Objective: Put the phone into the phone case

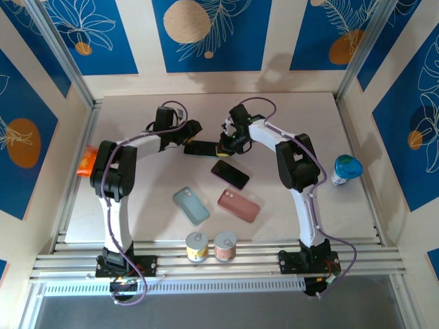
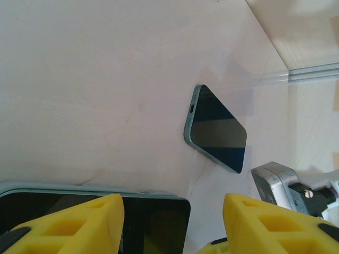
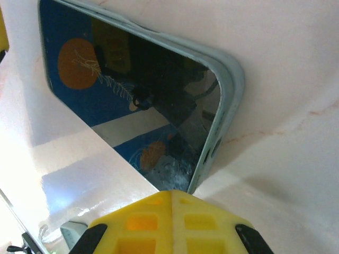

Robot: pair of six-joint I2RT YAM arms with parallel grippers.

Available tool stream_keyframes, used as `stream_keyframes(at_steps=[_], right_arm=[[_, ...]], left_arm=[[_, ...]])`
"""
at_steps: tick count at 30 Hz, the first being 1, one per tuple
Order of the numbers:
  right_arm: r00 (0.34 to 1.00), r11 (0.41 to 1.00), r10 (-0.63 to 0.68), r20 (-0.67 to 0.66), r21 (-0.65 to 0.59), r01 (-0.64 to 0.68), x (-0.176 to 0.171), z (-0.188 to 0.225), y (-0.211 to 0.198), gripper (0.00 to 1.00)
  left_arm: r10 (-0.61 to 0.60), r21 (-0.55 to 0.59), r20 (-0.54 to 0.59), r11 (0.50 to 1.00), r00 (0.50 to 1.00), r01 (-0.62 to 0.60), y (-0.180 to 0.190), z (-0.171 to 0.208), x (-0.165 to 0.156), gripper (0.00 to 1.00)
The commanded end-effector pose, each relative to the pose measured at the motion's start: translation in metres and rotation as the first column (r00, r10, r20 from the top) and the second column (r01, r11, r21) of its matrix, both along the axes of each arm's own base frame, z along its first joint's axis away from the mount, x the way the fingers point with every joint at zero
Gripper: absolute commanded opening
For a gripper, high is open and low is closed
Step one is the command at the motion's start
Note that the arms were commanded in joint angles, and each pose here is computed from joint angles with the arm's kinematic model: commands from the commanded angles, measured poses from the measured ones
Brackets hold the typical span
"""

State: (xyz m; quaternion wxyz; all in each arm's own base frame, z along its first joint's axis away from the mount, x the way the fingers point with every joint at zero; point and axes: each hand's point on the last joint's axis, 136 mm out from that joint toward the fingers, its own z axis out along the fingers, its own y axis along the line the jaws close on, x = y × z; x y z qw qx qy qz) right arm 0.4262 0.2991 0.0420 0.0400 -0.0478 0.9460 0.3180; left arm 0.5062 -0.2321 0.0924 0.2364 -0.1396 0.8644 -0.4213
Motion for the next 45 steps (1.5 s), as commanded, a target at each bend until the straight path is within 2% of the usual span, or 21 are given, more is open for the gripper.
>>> stream_keyframes(at_steps=[1, 15, 29, 37, 45], right_arm=[[0.999, 1.0, 0.021, -0.028, -0.02, -0.021, -0.005, -0.009, 0.004, 0.0], [0.998, 0.98, 0.069, -0.007, -0.184, -0.069, -0.013, -0.026, -0.003, 0.0], [0.994, 0.993, 0.072, 0.087, -0.101, -0.064, -0.003, 0.025, 0.014, 0.0], [0.995, 0.991, 0.068, 0.078, -0.116, -0.059, -0.004, 0.021, 0.012, 0.0], [0.995, 0.98, 0.087, 0.042, -0.181, -0.078, -0.011, 0.002, 0.008, 0.0]], left_arm=[[-0.022, -0.008, -0.004, 1.0, 1.0, 0.022, -0.004, -0.002, 0.003, 0.53], [-0.065, 0.054, -0.041, 0.996, 0.997, 0.067, -0.003, -0.026, -0.003, 0.53], [-0.071, 0.03, -0.014, 0.997, 0.997, 0.071, -0.008, -0.017, -0.003, 0.53], [-0.072, 0.009, 0.002, 0.997, 0.997, 0.072, -0.01, -0.009, -0.002, 0.53], [-0.076, 0.025, -0.025, 0.997, 0.997, 0.077, -0.009, -0.025, -0.003, 0.53]])
